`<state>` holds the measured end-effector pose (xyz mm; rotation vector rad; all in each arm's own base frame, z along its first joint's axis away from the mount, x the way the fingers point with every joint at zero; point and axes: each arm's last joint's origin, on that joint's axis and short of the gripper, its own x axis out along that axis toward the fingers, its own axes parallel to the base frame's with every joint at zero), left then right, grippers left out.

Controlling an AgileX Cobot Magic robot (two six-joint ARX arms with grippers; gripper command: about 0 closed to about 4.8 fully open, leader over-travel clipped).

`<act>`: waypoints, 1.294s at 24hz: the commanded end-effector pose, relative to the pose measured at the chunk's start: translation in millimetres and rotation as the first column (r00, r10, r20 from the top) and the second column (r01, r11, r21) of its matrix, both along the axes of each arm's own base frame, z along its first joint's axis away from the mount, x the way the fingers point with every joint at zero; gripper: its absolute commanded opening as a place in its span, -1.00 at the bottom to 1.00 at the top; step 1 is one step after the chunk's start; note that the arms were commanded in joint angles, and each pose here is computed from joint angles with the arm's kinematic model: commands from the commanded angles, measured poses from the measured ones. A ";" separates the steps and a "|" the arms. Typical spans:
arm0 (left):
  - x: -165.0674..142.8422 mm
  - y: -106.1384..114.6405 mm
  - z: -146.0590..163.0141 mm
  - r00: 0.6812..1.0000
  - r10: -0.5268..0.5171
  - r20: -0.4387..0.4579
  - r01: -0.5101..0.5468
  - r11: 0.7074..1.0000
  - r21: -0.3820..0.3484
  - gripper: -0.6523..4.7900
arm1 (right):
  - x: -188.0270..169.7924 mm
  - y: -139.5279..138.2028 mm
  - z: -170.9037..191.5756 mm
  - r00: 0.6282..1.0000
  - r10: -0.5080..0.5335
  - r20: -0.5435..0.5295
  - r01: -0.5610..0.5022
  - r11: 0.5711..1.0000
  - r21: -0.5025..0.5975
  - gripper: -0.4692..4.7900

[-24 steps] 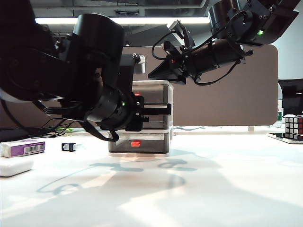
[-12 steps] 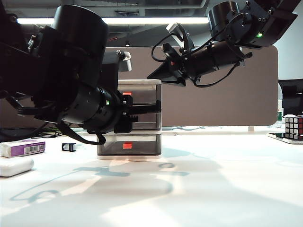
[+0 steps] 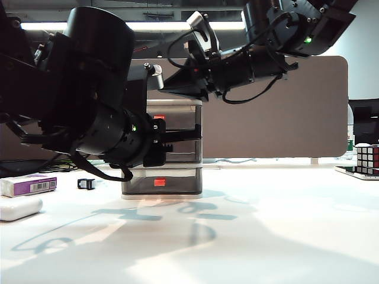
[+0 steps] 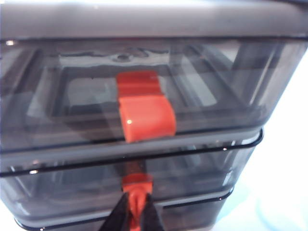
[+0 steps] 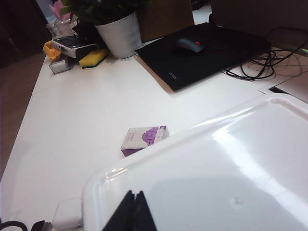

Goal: Open the second layer of the drawer on the table, pick up the earphone case on the table and put it in, and finally close the drawer.

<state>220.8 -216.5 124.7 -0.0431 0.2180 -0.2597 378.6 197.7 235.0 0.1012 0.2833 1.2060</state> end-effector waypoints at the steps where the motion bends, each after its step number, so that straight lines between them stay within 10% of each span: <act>1: -4.1 1.3 -12.6 0.995 -0.051 -0.083 0.056 0.997 0.062 -0.78 | -0.9 0.9 -6.8 0.999 0.002 -0.045 -0.003 1.000 -0.018 -0.84; 13: -6.9 0.9 -1.9 0.995 -0.068 -0.072 0.073 0.996 0.060 -0.78 | -3.8 -2.7 -28.5 0.972 -0.066 -0.226 0.036 0.990 -0.134 -0.84; 31: -13.4 3.7 -4.1 0.969 -0.161 -0.186 0.187 0.973 0.136 -0.78 | -4.1 -3.1 -29.4 0.973 -0.066 -0.219 0.034 0.989 -0.146 -0.84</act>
